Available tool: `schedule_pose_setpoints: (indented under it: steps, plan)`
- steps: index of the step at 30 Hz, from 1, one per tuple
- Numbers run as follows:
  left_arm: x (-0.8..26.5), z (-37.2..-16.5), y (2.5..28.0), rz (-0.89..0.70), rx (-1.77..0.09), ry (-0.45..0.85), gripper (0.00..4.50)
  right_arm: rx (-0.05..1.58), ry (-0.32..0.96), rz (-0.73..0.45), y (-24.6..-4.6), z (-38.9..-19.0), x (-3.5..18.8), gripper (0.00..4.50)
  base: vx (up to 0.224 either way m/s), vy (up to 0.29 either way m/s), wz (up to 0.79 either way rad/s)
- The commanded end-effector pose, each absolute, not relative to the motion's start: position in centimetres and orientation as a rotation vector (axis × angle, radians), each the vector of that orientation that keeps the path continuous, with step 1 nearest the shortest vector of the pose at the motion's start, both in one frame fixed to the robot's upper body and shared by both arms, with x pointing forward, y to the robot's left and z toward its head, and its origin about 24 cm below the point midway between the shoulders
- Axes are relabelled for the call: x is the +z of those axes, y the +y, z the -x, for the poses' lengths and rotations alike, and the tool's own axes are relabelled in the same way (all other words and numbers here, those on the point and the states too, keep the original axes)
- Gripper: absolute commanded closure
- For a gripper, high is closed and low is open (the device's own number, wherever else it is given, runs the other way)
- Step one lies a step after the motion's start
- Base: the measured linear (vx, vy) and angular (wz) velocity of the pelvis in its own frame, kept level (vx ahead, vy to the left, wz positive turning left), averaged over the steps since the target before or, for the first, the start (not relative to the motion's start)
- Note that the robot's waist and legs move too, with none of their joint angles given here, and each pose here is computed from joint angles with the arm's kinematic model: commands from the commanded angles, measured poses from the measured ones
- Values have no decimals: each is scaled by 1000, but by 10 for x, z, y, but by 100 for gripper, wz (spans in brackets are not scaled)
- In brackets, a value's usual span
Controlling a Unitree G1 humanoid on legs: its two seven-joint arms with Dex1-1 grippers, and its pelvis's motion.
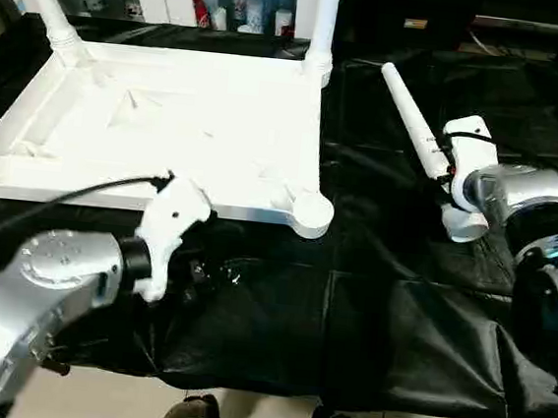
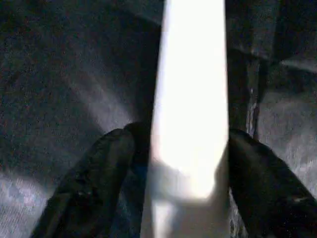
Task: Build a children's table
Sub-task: Pick table leg
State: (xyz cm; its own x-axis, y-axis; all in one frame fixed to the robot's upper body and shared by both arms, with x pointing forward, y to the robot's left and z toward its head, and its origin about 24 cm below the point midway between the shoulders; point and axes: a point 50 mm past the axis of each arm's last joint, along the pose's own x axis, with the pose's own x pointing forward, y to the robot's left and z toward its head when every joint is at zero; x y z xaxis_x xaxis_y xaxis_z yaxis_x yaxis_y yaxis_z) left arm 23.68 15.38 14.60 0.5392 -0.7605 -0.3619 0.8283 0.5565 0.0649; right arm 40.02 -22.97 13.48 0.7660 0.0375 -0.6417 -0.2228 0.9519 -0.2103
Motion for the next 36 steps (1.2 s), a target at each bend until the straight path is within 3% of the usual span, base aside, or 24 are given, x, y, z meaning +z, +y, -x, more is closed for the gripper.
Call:
schedule_pose_setpoints:
  steps: [1, 5, 7, 12, 21, 25, 28, 33, 36]
  plan:
    - [151, -235, 156, -266, -961, 309, 105, 140, 751, 254, -236, -394, 126, 192, 0, 0, 0]
    - [153, -235, 160, -280, -964, 320, 75, 133, 760, 236, -240, -392, 125, 212, 0, 0, 0]
    - [153, -235, 161, -281, -964, 322, 46, 133, 761, 237, -241, -392, 125, 246, 0, 0, 0]
    - [155, -238, 162, -287, -961, 319, 6, 126, 764, 242, -245, -391, 126, 263, 0, 0, 0]
    - [157, -244, 161, -290, -944, 295, 0, 80, 715, 177, -251, -392, 130, 265, 0, 0, 0]
    - [158, -250, 160, -279, -914, 259, 0, 49, 647, 86, -256, -394, 140, 265, 0, 0, 0]
    - [160, -263, 155, -225, -858, 191, 0, 47, 524, -93, -259, -398, 155, 265, 0, 0, 0]
    - [161, -275, 150, -190, -811, 134, 0, 70, 396, -163, -261, -401, 163, 265, 0, 0, 0]
    - [161, -291, 142, -139, -744, 79, 0, 153, 166, -305, -260, -401, 164, 265, 0, 0, 0]
